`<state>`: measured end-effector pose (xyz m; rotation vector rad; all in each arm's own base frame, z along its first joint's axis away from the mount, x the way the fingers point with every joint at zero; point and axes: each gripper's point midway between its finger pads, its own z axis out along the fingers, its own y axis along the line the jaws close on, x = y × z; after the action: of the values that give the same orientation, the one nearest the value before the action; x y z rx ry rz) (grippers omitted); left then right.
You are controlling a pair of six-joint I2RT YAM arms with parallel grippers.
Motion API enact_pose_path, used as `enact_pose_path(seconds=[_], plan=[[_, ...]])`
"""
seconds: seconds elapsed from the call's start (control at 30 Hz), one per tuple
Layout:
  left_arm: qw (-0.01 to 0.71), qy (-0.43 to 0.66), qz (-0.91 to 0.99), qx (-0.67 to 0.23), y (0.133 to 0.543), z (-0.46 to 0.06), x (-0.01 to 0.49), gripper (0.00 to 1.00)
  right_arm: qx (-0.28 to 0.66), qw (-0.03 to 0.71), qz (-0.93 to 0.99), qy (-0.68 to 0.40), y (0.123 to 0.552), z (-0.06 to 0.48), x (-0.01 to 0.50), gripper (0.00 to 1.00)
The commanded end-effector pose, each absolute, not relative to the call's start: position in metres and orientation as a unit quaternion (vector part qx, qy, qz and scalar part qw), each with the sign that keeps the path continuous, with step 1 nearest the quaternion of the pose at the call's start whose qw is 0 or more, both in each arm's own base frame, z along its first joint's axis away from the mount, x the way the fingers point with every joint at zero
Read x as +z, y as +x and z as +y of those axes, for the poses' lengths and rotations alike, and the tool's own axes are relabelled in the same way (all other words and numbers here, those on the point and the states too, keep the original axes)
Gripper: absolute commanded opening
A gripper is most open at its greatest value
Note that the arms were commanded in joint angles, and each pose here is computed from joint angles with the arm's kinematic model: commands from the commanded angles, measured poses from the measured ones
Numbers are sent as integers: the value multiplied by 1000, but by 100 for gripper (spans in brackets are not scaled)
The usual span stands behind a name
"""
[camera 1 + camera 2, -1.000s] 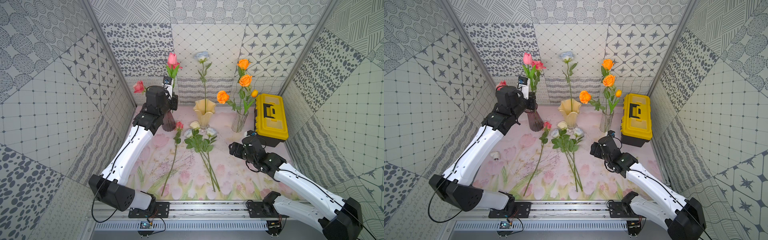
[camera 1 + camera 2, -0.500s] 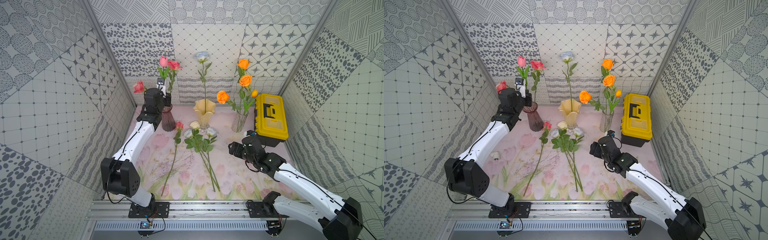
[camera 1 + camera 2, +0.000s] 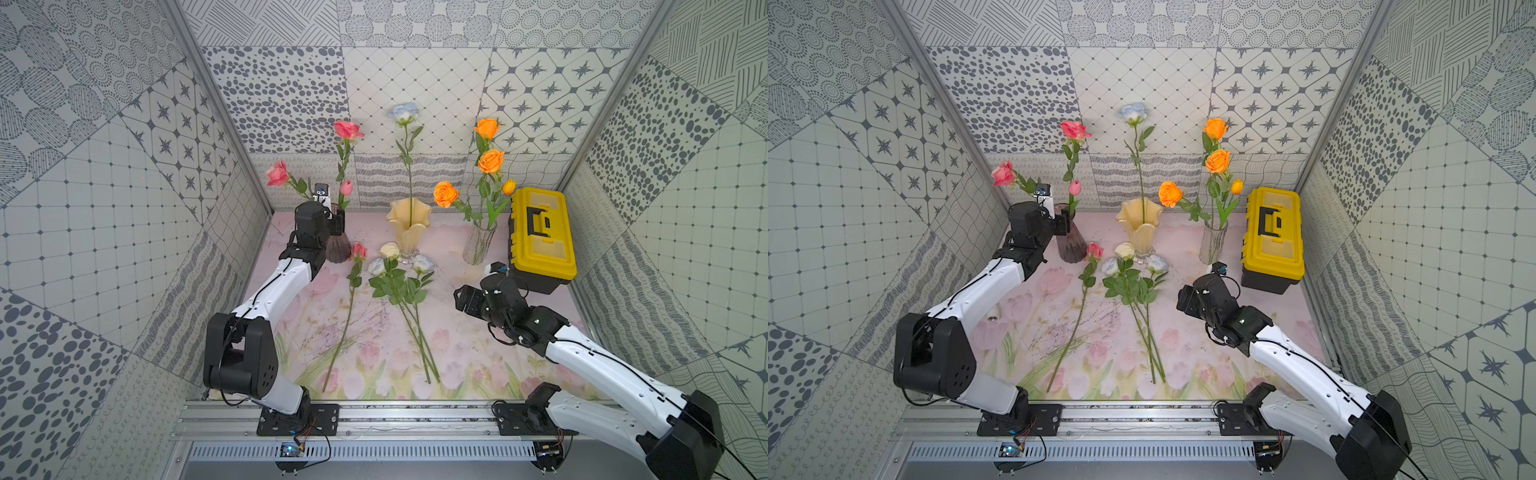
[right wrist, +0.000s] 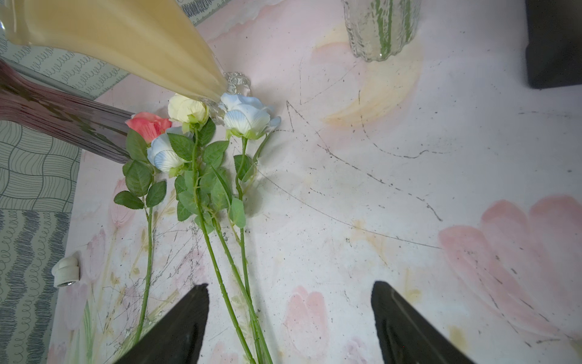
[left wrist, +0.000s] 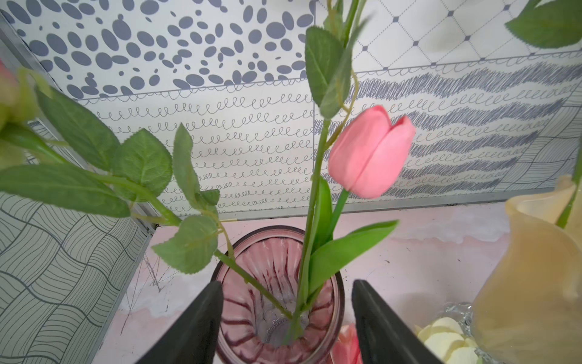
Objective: Arrange the flowers in different vases according to their variety
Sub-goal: Insert the flower into the vase, then pick up the flower at the center of the board.
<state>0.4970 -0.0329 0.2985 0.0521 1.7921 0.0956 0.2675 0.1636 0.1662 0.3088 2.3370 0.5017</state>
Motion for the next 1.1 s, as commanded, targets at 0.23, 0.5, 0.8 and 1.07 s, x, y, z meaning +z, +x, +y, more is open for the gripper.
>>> enact_pose_path(seconds=[0.23,0.5,0.8,1.07], plan=[[571,37,820,-1,423,-53,309,78,203,363,902,113,273,177,167,86],[469,104,877,-30,355,-102,259,78,201,362,903,113,269,175,165,86],[302,120,945,-26,298,-112,168,74,200,363,902,118,265,169,163,86],[185,113,976,7,284,-105,115,68,202,363,901,125,261,165,161,86]])
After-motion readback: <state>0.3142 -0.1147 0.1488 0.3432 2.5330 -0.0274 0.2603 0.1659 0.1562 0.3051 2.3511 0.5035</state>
